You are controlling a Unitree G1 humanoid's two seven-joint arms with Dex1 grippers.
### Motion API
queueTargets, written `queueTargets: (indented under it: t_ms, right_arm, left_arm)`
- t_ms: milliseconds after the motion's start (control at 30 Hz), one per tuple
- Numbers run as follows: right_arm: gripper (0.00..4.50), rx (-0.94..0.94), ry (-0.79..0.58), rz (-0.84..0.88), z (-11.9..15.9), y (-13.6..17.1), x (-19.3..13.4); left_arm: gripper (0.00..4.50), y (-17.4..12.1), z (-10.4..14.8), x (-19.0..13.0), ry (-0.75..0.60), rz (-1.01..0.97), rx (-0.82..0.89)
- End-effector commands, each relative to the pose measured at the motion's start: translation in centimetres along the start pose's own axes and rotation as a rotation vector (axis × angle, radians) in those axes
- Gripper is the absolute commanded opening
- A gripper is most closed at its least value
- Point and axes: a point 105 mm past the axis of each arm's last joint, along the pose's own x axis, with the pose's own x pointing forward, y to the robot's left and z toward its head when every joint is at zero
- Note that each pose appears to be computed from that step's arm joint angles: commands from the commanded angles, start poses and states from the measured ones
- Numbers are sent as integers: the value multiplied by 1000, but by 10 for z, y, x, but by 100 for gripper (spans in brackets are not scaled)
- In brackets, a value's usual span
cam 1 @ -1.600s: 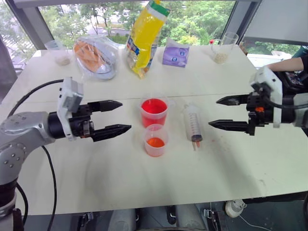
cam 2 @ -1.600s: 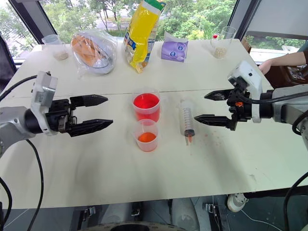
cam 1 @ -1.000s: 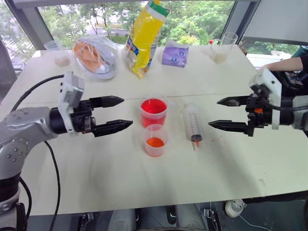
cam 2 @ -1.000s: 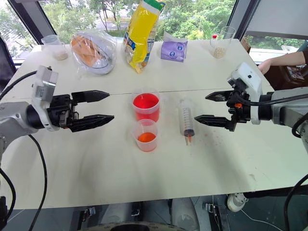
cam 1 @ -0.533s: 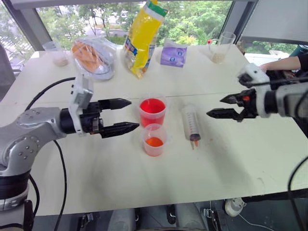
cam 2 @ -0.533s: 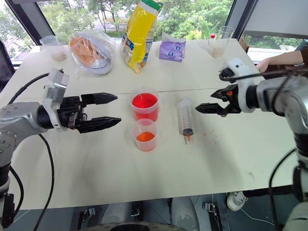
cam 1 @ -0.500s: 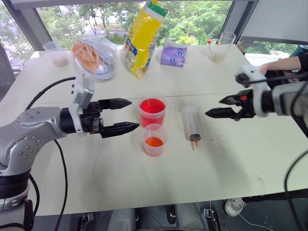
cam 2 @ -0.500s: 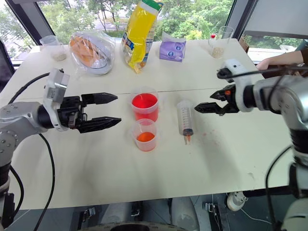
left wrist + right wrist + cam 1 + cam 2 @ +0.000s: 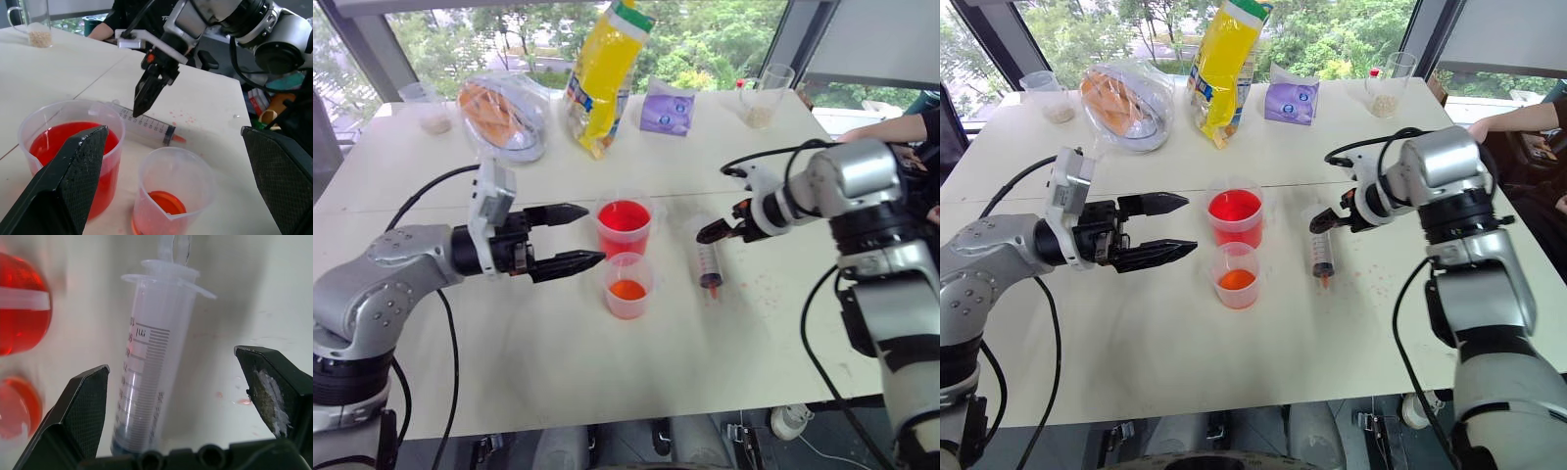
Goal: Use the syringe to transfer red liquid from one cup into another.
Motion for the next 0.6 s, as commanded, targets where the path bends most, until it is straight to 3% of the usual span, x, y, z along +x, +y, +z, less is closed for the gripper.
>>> queueTargets:
  t_ms: [33,300,400,533,600]
  right_arm:
    - [448,-16,-19,-49,10,-2,2]
    - [448,-115,41,-138,7,-6,33]
    - [372,-172,63,-139,4,-2,39]
    - [168,-223,81,-133,0,1,42]
    - [141,-228,85,-130,-2,2,41]
  left_arm:
    - [450,-4,8,0,-32,11,47]
    - [450,-2,7,-5,-38,67,63]
    - [450,-3,6,-8,-35,82,65]
    - [450,-1,7,-12,-32,104,72]
    - [450,-1,7,-13,-30,109,74]
